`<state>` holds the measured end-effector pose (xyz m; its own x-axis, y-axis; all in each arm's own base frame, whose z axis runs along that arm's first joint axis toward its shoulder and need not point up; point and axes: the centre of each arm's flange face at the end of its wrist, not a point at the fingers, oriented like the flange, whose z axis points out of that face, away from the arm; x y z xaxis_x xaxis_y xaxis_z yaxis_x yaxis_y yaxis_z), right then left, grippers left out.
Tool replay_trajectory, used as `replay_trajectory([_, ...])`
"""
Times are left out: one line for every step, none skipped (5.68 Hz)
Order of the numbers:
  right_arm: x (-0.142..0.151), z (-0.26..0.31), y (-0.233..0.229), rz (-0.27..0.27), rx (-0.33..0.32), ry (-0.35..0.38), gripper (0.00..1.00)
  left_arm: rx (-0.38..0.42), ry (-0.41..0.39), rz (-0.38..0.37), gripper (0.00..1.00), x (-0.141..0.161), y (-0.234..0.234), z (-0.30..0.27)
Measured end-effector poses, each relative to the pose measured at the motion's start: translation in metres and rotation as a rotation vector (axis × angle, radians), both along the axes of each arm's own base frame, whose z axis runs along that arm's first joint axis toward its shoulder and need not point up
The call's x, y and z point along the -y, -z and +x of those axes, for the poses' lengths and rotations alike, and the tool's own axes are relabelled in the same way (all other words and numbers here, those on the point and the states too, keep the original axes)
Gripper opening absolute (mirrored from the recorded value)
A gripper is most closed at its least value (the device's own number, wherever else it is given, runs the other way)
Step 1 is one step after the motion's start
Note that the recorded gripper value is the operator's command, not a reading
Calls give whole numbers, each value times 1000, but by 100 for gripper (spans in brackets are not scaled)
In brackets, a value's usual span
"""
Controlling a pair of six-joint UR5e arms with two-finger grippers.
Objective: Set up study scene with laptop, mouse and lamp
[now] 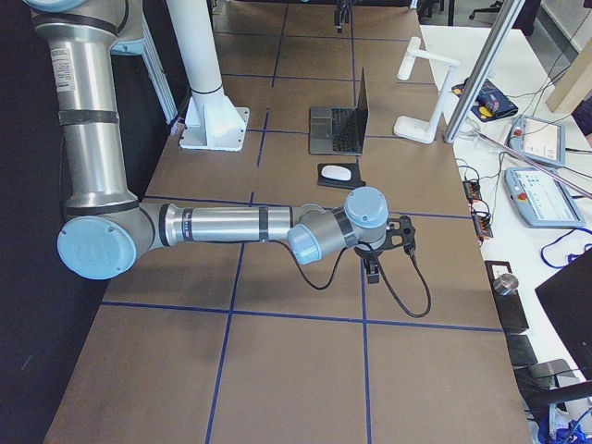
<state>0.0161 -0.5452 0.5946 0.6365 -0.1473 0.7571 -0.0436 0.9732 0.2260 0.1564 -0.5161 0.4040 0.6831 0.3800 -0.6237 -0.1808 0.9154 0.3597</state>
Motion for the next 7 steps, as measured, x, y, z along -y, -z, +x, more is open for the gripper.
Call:
replay_trajectory([-5, 13, -16, 9, -37, 94, 100, 26, -48, 8, 100, 7, -48, -58])
replay_trajectory([-11, 18, -29, -5, -48, 143, 100, 58, -80, 5, 100, 13, -89, -119])
replay_trajectory([-20, 22, -40, -22, -50, 152, 100, 80, -90, -37, 100, 12, -129, -178])
replay_trajectory([-26, 26, -48, -37, -53, 149, 100, 83, -85, -99, 100, 5, -163, -214])
replay_trajectory([-31, 28, -53, -47, -54, 144, 100, 76, -75, -164, 100, -13, -192, -228])
replay_trajectory([-35, 28, -56, -55, -55, 140, 100, 68, -51, -222, 100, -30, -210, -231])
replay_trajectory([-39, 29, -60, -61, -60, 139, 100, 59, -24, -265, 100, -41, -219, -231])
